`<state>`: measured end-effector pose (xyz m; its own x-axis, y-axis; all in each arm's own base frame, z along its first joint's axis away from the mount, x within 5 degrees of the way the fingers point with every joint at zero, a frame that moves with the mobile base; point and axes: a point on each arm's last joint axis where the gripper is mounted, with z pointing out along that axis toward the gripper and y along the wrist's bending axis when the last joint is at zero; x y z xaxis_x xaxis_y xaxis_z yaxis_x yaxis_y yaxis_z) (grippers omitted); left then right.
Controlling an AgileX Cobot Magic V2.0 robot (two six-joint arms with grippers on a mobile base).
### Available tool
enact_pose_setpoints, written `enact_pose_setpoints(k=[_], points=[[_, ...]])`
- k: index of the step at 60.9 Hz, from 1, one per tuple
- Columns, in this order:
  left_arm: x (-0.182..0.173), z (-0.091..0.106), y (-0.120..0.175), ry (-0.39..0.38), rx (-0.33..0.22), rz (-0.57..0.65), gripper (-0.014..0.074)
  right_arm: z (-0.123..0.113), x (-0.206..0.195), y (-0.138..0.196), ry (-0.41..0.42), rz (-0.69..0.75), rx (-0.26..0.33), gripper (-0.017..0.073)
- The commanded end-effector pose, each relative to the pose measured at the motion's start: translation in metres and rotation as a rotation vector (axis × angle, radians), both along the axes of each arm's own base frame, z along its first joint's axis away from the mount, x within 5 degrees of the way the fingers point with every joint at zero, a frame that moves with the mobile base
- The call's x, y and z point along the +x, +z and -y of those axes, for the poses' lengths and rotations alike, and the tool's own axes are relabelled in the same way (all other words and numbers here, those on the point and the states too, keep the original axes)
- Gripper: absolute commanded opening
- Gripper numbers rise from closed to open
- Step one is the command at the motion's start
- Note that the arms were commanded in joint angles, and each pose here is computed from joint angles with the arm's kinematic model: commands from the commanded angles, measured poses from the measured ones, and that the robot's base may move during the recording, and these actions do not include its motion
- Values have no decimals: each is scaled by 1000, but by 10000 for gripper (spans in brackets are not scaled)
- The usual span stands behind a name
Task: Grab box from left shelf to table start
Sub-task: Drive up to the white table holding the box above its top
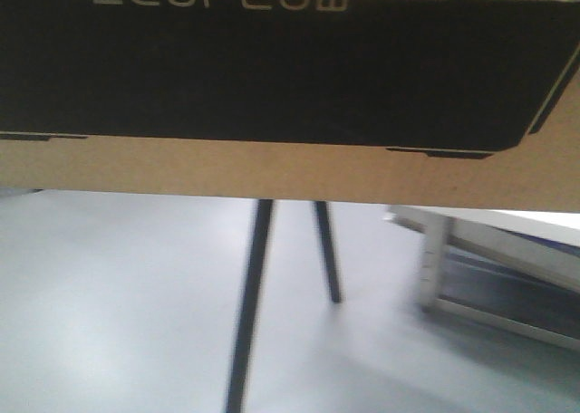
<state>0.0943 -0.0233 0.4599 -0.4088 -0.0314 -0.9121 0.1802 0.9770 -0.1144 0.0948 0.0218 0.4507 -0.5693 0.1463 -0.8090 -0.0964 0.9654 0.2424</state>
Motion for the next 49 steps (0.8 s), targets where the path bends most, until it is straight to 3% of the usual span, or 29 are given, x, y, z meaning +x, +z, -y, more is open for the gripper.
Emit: enact_pose_setpoints(k=[1, 49], points=[[-7, 3, 32, -32, -146, 233, -85, 7, 3, 15, -52, 124, -51, 18], [-7, 3, 31, -32, -146, 226, -85, 7, 3, 14, -52, 123, -51, 18]])
